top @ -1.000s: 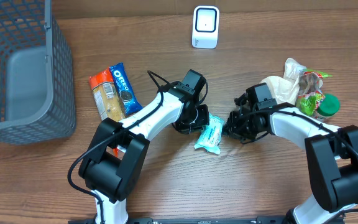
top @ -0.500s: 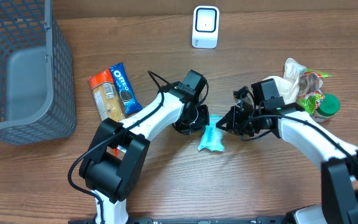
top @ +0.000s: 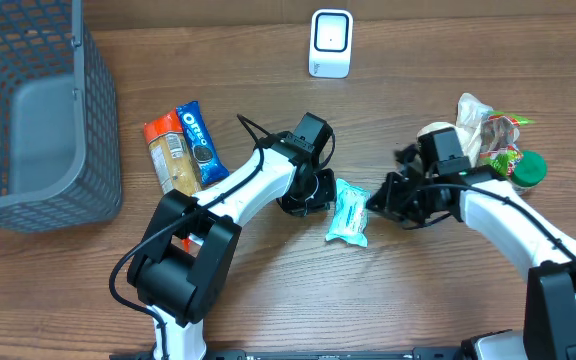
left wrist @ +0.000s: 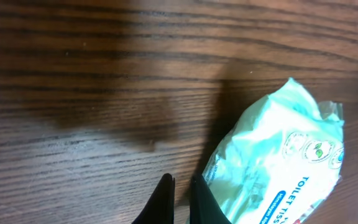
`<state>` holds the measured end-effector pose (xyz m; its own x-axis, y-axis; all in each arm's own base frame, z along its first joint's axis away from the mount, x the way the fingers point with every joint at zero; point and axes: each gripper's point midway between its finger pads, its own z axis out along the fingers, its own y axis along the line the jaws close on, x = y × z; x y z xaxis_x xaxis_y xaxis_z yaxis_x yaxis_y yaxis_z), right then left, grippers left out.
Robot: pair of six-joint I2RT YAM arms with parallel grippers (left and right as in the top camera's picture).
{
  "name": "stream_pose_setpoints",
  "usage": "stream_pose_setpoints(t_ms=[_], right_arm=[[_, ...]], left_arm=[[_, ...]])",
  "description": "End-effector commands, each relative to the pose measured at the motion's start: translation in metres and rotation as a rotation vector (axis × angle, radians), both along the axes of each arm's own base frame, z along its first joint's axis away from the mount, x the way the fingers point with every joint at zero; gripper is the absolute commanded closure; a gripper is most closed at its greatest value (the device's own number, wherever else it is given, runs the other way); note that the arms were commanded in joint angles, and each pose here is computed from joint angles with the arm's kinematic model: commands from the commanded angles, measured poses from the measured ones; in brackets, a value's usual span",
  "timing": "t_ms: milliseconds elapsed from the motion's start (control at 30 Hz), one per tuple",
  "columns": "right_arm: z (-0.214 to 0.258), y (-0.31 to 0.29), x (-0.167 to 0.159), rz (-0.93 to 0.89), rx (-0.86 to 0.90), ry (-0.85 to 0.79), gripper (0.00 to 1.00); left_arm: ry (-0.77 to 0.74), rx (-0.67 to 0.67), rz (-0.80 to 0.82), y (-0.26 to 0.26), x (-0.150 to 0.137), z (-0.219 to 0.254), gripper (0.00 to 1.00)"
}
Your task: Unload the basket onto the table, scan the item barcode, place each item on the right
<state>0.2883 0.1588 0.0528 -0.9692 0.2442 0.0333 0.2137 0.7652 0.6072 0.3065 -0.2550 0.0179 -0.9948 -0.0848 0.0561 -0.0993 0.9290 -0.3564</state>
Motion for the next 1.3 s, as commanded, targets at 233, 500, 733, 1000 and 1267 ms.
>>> stream_pose_setpoints(t_ms=[233,500,733,1000,1267], right_arm=[[-0.033,-0.01,0.004,-0.022,-0.095,0.01,0.96],[-0.059,0.008,-0.002,0.061,-0.034,0.035,0.96],[-0.043,0.041,-0.001,0.15,0.114,-0.02,0.96],[-0.019,0.061,-0.002,0.202,0.271,-0.043,0.96],[0.007,0.067,0.0,0.22,0.328,-0.093,0.96]], left_arm=[[-0.009,-0.021,-0.004,-0.009,0.001,0.001,0.96],[-0.027,-0.068,-0.032,-0.018,0.004,0.005,0.96],[-0.025,-0.095,-0.057,-0.022,0.002,0.008,0.96],[0.04,-0.096,-0.05,-0.021,-0.005,-0.009,0.96],[0.085,-0.151,-0.041,-0.033,-0.009,-0.014,0.96]])
